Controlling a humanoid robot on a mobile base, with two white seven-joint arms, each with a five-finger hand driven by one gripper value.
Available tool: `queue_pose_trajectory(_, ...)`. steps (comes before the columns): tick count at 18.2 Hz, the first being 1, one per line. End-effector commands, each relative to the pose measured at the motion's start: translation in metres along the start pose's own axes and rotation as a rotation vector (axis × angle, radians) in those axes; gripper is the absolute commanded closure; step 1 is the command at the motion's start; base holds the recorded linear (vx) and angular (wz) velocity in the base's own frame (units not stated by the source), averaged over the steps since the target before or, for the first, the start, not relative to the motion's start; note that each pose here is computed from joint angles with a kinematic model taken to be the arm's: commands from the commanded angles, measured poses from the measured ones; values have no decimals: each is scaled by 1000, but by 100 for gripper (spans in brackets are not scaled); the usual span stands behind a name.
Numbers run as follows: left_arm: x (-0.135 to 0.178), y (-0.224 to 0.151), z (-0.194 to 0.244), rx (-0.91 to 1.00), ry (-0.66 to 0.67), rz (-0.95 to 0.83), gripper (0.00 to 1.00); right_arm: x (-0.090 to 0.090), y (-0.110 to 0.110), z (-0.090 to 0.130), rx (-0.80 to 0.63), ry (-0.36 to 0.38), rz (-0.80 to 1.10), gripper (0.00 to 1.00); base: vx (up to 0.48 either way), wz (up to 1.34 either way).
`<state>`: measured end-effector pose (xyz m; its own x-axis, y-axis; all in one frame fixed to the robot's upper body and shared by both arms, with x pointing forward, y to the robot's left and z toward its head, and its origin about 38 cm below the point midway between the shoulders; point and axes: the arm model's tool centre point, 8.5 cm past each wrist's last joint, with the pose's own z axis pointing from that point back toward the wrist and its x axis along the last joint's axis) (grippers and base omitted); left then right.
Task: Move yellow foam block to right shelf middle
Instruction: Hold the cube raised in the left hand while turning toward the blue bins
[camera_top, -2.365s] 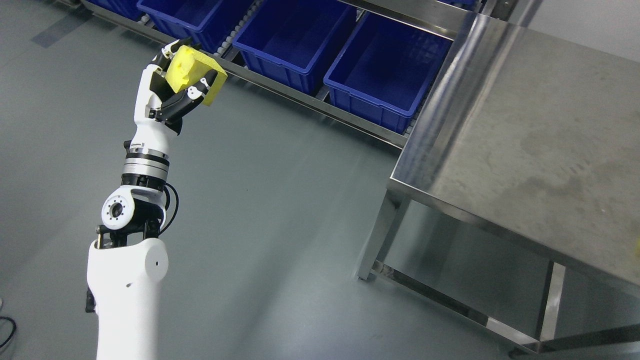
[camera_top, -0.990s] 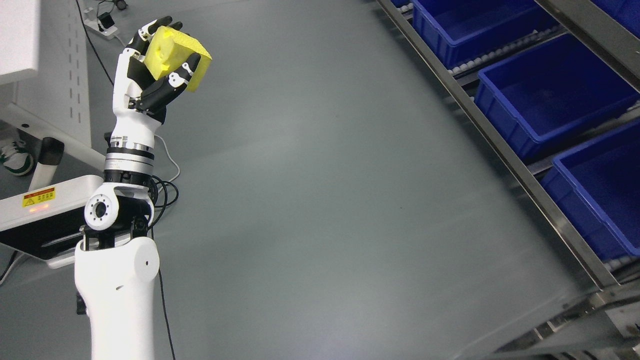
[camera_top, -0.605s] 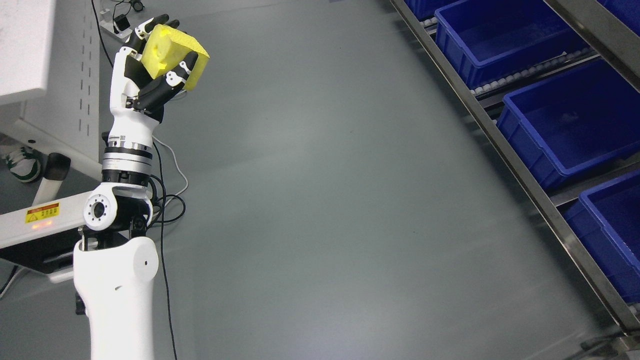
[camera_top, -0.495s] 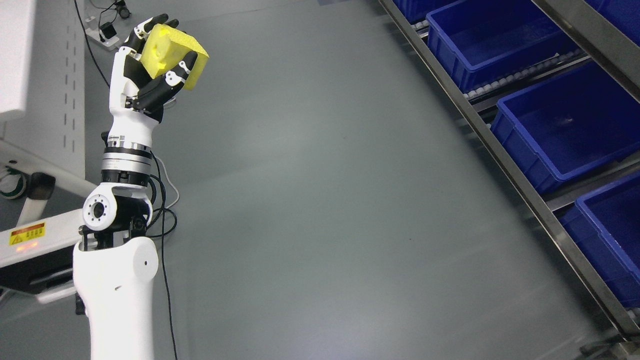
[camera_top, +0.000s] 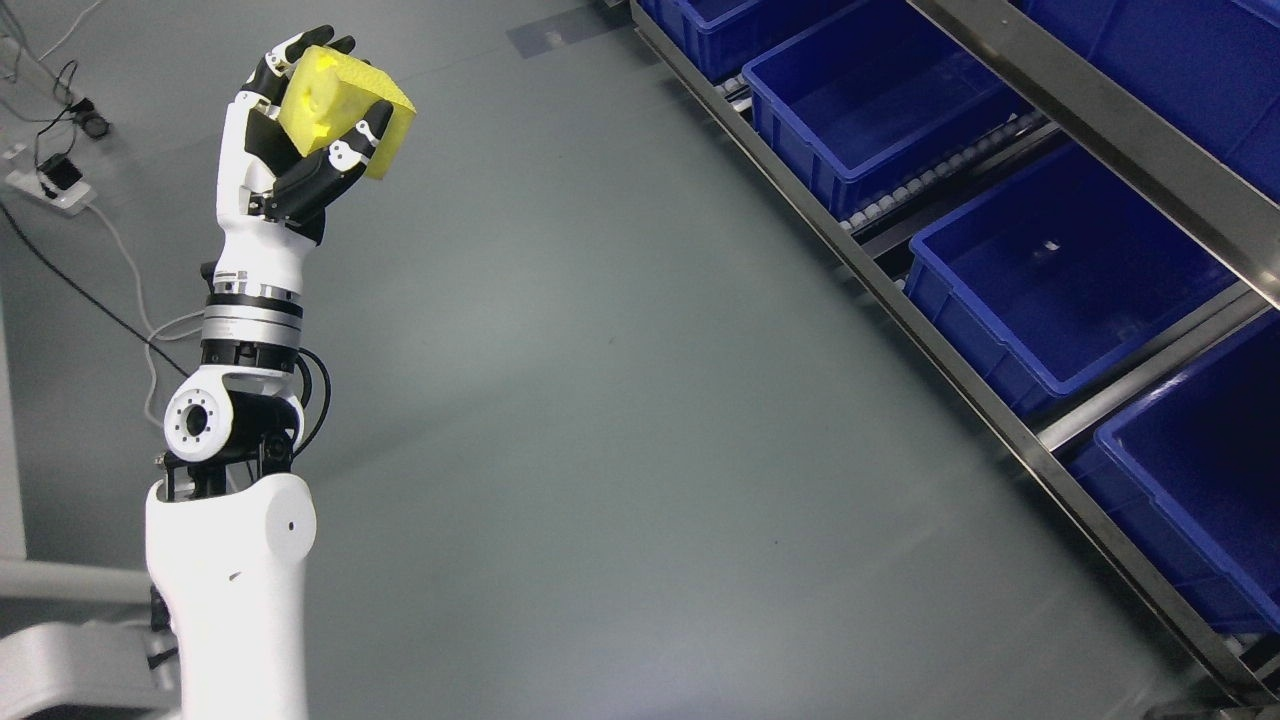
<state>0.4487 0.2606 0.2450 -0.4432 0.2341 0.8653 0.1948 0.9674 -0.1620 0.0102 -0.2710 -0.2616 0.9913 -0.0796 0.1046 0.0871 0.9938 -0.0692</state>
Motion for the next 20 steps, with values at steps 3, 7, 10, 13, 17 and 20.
queue_pose_trajectory(3,5,4,0,-7,-5,-19,71,8,-11,-1,-16,-20,2,0,377,-339)
queue_pose_trajectory(7,12,1,-1,-16,-24,-23,71,8,-11,-1,-16,-20,2,0,389,-249)
queue_pose_trajectory(10,13,-1,0,-22,-26,-23,71,8,-11,-1,-16,-20,2,0,417,-130)
queue_pose_trajectory(13,18,-1,2,-25,-39,-27,71,8,-11,-1,-16,-20,2,0,404,-125)
queue_pose_trajectory(17,27,0,3,-53,-64,-36,71,9,-11,-1,-16,-21,2,0,399,-288)
queue_pose_trajectory(20,45,-12,-9,-131,-116,-46,71,8,-11,-1,-16,-20,2,0,369,-370)
